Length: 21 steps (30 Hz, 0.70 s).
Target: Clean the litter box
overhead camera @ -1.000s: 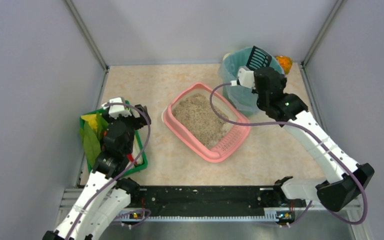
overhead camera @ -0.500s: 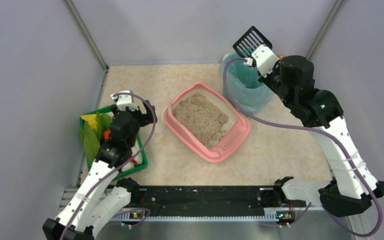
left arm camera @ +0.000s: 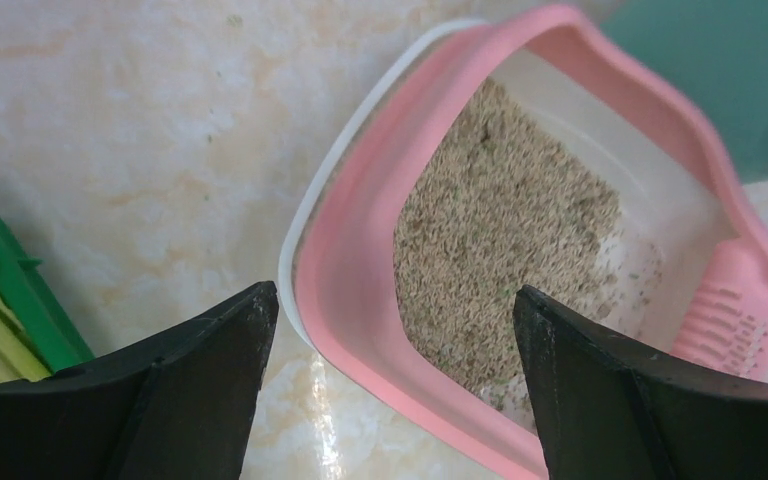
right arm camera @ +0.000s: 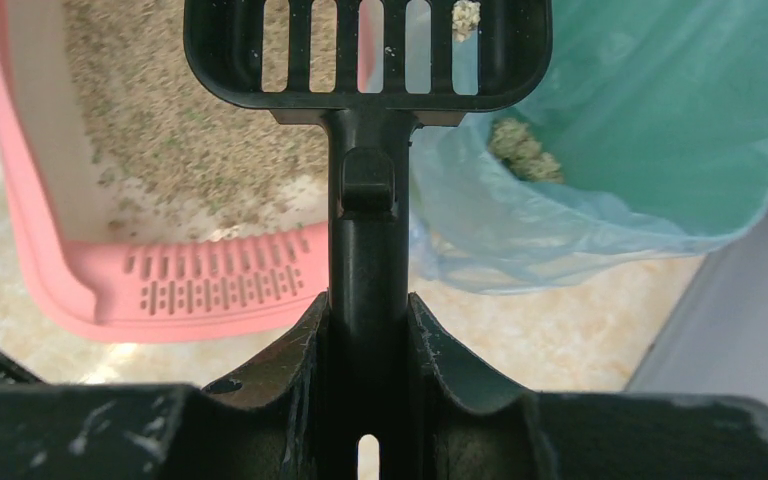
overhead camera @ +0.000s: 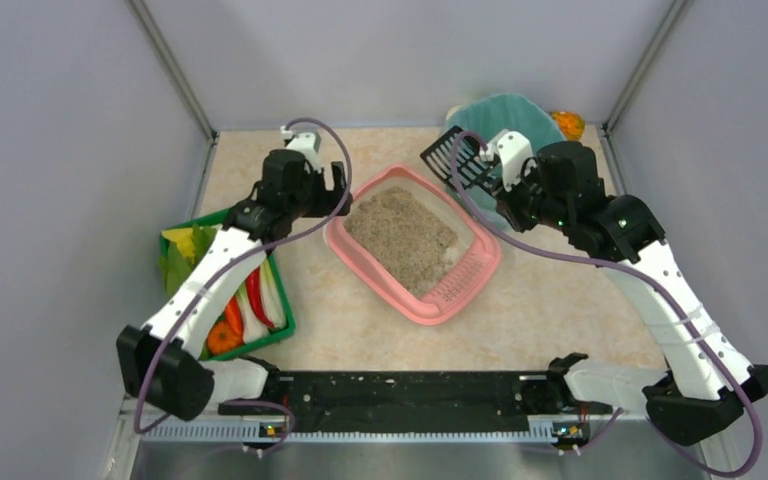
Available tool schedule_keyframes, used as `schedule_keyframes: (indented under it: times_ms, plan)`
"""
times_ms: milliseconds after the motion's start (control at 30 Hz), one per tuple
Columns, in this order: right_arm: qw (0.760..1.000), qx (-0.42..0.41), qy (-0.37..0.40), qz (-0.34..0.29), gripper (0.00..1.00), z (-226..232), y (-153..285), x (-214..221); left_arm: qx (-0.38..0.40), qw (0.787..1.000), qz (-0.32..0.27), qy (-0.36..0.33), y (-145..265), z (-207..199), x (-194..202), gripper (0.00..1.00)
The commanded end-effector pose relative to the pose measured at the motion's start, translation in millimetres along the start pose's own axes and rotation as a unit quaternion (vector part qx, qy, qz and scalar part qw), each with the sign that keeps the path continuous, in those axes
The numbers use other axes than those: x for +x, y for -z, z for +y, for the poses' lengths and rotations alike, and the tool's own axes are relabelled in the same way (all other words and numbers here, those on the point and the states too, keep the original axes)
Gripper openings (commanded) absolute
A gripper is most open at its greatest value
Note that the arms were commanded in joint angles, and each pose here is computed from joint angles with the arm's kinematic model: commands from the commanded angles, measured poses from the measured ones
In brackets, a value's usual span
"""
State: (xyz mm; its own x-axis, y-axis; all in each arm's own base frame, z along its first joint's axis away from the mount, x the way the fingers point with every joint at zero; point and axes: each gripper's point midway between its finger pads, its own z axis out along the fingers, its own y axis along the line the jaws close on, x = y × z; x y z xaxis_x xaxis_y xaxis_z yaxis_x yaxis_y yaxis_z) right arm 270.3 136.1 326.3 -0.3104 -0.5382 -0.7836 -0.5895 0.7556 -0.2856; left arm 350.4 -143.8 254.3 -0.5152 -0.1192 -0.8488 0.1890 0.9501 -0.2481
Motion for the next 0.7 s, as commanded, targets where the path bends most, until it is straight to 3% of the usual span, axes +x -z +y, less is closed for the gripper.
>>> schedule_keyframes:
  times_ms: [0,233,433,667]
  plan:
    - [0.997,-0.049,-0.036,-0.055,0.00,22,9,-14,0.006,0.995,0.103,-0.011,-15,-2,31,0.91]
    - [0.996,-0.062,-0.039,-0.050,0.00,31,1,-2,-0.046,0.987,0.151,-0.013,-39,16,52,0.89]
    - [0.995,-0.076,-0.039,-0.044,0.00,37,-7,0,-0.129,0.982,0.141,-0.005,-41,42,47,0.90]
    - [0.995,-0.082,-0.034,-0.037,0.00,38,-15,0,-0.166,0.976,0.139,0.007,-42,53,47,0.90]
